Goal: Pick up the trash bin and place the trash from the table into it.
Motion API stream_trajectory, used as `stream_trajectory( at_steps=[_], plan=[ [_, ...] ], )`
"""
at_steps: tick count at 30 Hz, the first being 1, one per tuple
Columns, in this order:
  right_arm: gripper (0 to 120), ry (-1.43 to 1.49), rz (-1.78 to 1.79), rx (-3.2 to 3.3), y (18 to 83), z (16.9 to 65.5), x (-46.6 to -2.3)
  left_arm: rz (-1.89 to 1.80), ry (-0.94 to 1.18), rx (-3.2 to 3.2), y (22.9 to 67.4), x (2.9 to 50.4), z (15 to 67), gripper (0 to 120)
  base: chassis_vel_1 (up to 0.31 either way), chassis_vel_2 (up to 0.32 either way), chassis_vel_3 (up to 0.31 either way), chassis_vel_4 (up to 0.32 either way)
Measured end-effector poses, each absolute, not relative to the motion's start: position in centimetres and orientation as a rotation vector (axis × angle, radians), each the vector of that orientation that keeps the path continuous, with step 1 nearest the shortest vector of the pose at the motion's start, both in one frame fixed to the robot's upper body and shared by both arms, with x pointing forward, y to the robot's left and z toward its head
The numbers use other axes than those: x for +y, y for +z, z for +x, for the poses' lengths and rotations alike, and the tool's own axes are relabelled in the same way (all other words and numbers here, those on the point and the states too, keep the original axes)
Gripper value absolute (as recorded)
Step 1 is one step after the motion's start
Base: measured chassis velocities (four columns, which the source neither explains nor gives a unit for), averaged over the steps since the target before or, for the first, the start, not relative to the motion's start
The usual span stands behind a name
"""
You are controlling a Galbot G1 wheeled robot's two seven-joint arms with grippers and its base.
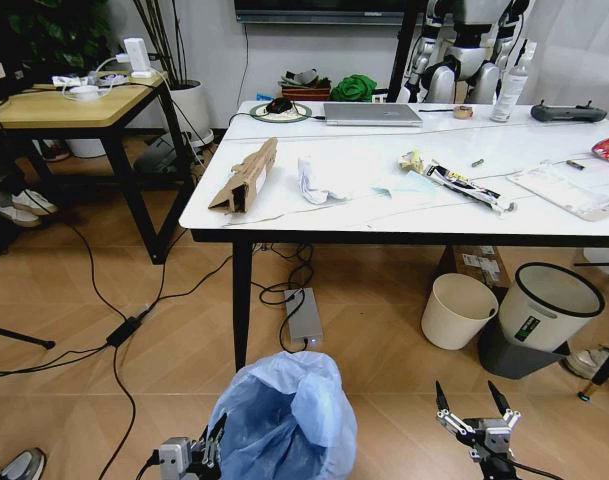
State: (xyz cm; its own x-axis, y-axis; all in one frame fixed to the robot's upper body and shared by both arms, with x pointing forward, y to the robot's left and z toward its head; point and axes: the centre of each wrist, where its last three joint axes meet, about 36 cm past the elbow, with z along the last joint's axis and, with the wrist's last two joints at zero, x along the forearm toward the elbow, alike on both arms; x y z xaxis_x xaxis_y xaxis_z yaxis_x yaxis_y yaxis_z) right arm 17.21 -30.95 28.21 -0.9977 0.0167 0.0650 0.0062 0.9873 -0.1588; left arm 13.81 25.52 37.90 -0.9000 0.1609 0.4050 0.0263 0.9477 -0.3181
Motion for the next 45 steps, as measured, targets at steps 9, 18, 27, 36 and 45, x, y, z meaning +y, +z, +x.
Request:
stream_trajectory(
  at_steps=[9,18,27,36,45],
  plan=[
    [100,0.237,-0.018,-3.068,27.9,17.4,-30.9,-0.075,0.413,-2.657,39.4,27.6,14.8,0,0.0,0.0,0.0,0.0],
    [100,0.182,0.01,-3.088,28.0,17.7,-30.4,-0.091,0.416,-2.644,39.9,27.2,14.7,0,0.0,0.0,0.0,0.0],
    [100,0.185,0.032,-3.1,28.4,17.6,-30.5,-0.096,0.407,-2.651,39.8,26.8,14.6,0,0.0,0.0,0.0,0.0],
    [100,0.159,0.08,-3.104,30.4,17.5,-30.7,-0.096,0.4,-2.655,39.7,26.7,14.6,0,0.0,0.0,0.0,0.0],
    [100,0.154,0.072,-3.117,30.6,17.4,-31.0,-0.104,0.394,-2.653,39.6,26.5,14.5,0,0.0,0.0,0.0,0.0]
  ],
)
